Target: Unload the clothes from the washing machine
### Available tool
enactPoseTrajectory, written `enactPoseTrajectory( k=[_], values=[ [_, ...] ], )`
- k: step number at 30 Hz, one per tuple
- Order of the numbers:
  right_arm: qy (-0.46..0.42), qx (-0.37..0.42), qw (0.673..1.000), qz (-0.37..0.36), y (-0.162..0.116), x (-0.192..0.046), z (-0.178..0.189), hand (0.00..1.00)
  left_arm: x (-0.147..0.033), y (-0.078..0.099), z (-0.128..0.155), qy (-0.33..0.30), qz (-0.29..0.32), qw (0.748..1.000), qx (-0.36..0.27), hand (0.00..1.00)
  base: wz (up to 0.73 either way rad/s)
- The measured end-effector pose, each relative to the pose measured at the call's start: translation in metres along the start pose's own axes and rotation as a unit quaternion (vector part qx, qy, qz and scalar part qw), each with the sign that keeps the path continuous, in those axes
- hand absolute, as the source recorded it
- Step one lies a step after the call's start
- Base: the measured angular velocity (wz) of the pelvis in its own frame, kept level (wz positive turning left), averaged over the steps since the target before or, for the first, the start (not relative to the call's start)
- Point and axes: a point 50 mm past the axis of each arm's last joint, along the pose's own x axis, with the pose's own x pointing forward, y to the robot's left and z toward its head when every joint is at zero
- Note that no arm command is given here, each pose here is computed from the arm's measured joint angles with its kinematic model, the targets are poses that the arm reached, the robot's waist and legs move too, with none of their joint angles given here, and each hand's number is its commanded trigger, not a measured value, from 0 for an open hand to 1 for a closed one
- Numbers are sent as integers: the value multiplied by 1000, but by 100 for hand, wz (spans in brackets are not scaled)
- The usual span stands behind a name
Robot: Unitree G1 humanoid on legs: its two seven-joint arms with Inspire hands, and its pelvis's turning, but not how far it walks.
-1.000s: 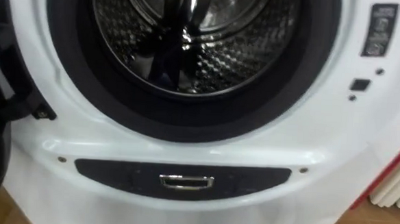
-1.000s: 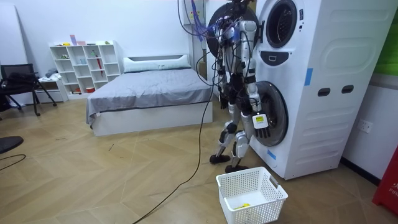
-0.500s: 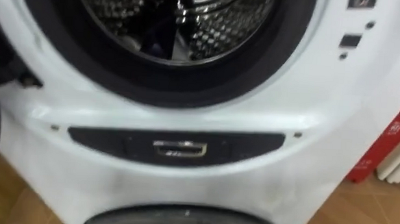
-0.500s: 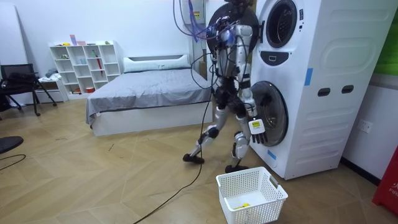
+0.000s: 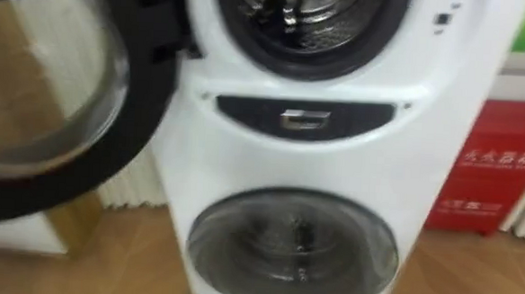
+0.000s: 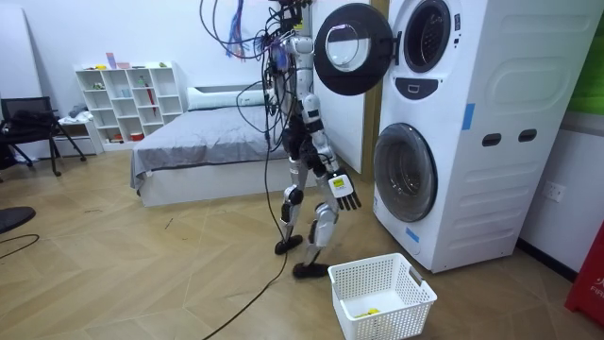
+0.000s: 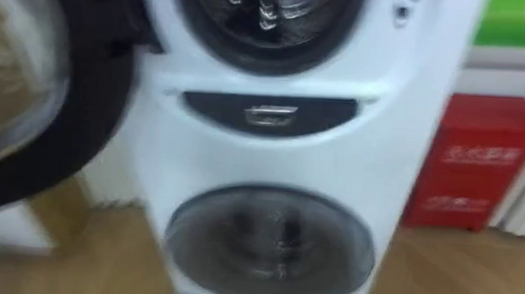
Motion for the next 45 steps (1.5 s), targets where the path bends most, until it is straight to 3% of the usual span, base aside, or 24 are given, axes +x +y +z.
enactPoseTrajectory(
  k=[2,4,9,15,19,24,29,33,38,41,45],
  values=[
    [-16,-16,999,24,14,3,12,0,-4,3,-16,28,1,999,-14,0,-86],
    [-3,-27,999,46,22,3,5,0,-3,11,-12,23,14,999,-30,0,-36],
    [22,-25,999,38,11,-2,-16,0,-5,17,-18,24,29,997,-74,0,-16],
    [28,-15,999,31,5,-4,-21,0,-13,26,-41,49,60,982,-171,0,-7],
    [26,0,999,29,4,-3,-18,0,-20,30,-61,71,92,957,-265,0,-16],
    [37,14,999,15,0,-4,-21,0,-22,36,-64,66,123,917,-375,0,-2],
    [7,66,998,-10,-11,-3,-6,0,-18,60,-38,-9,162,848,-505,0,11],
    [-9,79,997,-21,-20,-3,2,0,-18,88,-10,-78,168,813,-553,0,8],
    [-24,92,994,-45,-41,-6,6,0,-30,141,39,-194,171,763,-592,0,1],
    [-27,79,995,-54,-51,-9,7,0,-41,162,65,-258,154,754,-583,0,-2],
    [-27,68,996,-60,-58,-12,3,0,-53,177,86,-312,138,751,-565,0,0]
  ],
)
